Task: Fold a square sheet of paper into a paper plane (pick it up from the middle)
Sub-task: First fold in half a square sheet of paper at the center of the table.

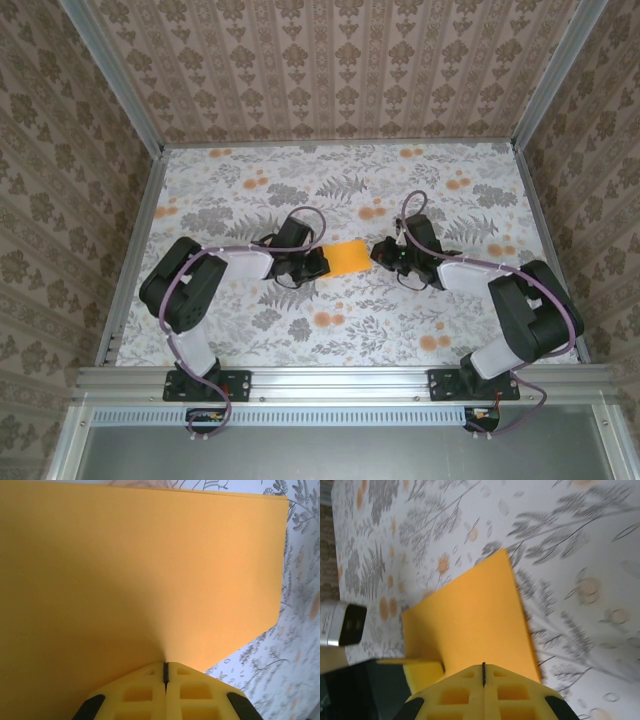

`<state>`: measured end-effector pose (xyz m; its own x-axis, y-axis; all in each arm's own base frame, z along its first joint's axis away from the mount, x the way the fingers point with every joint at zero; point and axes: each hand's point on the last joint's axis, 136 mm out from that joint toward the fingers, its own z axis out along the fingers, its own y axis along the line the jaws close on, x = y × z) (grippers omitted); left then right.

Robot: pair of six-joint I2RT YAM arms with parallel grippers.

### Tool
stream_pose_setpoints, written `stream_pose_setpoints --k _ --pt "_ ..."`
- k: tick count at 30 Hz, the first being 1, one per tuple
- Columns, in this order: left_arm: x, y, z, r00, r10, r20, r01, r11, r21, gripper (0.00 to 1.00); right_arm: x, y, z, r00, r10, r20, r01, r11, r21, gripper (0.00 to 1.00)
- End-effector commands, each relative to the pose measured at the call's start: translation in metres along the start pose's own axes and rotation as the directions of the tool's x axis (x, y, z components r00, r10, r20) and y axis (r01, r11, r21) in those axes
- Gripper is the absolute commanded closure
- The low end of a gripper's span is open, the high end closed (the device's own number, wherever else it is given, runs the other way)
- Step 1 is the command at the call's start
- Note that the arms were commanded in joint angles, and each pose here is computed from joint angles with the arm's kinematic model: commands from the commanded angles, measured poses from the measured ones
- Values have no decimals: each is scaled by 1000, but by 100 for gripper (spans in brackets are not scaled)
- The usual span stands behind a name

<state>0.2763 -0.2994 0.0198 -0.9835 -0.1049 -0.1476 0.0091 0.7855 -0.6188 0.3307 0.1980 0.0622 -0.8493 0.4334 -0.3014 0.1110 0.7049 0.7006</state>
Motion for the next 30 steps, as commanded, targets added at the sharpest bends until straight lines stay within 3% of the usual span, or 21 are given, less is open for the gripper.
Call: stream_pose_setpoints --k 1,5,12,30 --pt "12 41 0 985 140 -104 -156 974 -166 100 11 18 11 999 2 -40 -3 999 -39 99" --pt "5 29 -3 974 205 -100 -217 968 -129 100 18 27 30 997 33 -65 -37 998 -58 99" --pt "5 23 -3 976 199 -91 -207 974 -93 100 21 33 55 993 65 -96 -71 995 -65 99" --pt "-6 3 -9 990 139 -18 -140 990 -32 99 46 -18 63 980 149 -130 -138 986 88 99"
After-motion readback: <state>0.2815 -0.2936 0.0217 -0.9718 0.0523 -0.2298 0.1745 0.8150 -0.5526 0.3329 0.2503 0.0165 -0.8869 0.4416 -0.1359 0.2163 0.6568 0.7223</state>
